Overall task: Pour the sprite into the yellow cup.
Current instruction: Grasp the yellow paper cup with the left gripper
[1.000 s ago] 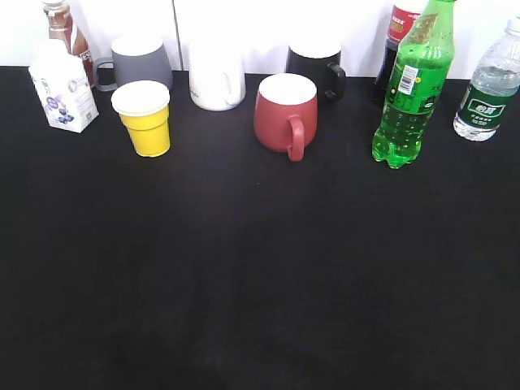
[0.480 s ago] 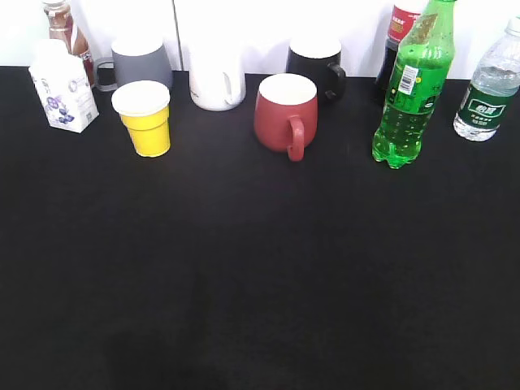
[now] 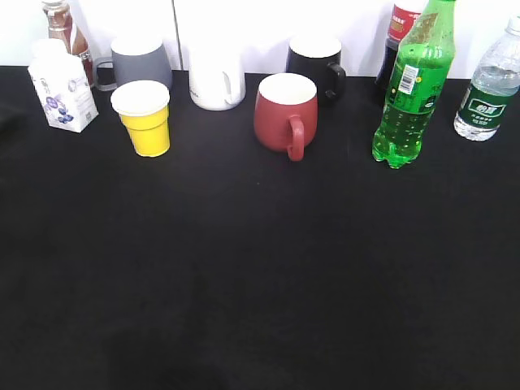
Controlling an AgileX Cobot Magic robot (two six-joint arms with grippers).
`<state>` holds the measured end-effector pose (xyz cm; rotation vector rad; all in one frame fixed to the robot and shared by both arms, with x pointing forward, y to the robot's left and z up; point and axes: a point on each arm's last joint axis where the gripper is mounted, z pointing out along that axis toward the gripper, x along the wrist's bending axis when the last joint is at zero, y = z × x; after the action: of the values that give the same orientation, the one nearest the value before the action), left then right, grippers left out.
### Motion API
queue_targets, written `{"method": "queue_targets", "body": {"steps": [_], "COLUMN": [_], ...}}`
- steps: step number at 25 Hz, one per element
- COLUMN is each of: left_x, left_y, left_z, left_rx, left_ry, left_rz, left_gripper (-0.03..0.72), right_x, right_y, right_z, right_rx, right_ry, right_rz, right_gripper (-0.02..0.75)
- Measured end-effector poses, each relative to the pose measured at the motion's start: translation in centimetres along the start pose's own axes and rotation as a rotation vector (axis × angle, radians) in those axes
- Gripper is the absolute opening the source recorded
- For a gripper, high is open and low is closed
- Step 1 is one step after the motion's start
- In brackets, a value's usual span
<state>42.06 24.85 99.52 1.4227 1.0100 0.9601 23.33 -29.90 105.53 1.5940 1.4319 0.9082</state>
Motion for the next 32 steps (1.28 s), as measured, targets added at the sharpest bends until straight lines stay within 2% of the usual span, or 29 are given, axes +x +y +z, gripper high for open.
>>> {"method": "queue_targets", "body": {"steps": [3, 6, 11, 19, 26, 28, 32], "left_x": [-1.5, -1.7, -2.0, -1.9, -1.7, -1.8, -1.9], "left_y": [-2.4, -4.8, -7.4, -9.9, -10.0, -10.6, -10.0], "left_z": [4.5, 8.6, 13.8, 19.9, 23.4, 23.7, 23.8], "left_rx": [0.115, 0.209, 0.205, 0.181, 0.094, 0.082, -0.005], "left_ry": [-0.080, -0.089, -0.097, -0.073, -0.042, -0.052, -0.065], "left_rz": [0.001, 0.000, -0.004, -0.021, -0.043, -0.037, -0.034], "left_gripper": [0.536, 0.622, 0.669, 0.671, 0.671, 0.634, 0.462], "right_x": [0.0, 0.0, 0.0, 0.0, 0.0, 0.0, 0.0], "right_y": [0.0, 0.0, 0.0, 0.0, 0.0, 0.0, 0.0], "right_z": [0.0, 0.0, 0.0, 0.0, 0.0, 0.0, 0.0], "right_rx": [0.000, 0.000, 0.000, 0.000, 0.000, 0.000, 0.000], "right_ry": [0.000, 0.000, 0.000, 0.000, 0.000, 0.000, 0.000], "right_rz": [0.000, 0.000, 0.000, 0.000, 0.000, 0.000, 0.000], "right_gripper": [0.585, 0.585, 0.585, 0.585, 0.585, 0.585, 0.585]}}
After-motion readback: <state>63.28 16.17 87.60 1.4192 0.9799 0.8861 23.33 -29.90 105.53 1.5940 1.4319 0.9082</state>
